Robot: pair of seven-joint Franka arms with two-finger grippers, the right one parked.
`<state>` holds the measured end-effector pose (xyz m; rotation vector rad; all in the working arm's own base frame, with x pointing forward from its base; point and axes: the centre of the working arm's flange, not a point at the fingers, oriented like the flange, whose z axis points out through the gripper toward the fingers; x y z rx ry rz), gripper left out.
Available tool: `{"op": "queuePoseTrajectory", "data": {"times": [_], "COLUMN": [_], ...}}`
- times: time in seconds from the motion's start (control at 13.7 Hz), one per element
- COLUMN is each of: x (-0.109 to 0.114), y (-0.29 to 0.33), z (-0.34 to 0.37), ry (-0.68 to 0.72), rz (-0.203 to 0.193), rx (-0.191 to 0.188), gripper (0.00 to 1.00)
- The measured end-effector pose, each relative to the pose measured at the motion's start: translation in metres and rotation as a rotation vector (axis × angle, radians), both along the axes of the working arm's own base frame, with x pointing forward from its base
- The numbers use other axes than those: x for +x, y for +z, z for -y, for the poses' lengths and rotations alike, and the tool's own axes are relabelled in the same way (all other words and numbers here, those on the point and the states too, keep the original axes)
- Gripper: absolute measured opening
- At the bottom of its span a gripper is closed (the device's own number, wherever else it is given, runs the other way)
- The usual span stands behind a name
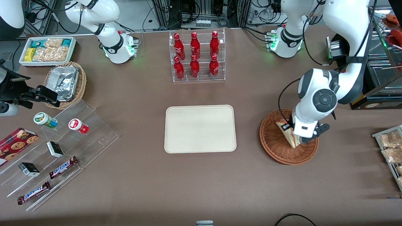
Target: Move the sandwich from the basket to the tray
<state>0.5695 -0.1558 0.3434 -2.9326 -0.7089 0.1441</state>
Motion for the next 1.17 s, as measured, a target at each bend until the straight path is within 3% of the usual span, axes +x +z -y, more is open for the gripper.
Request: {"op": "queuePoseTrajectory", "data": {"times": [0.22,0.51,0.88,1.17], "x": [-0.021,-0.059,-0.076,-0.073], "y": [0.046,0.031,-0.052,-0.073], "z": [0.076,0.200,0.312,0.337], "ry": [-0.127,-0.310,-0.438,-0.401], "rz": [-0.027,-0.008,0.064,0.132], "rx": [0.019,0.003,-0.075,-0.128], "gripper": [0.14,0.14,0.14,0.14]}}
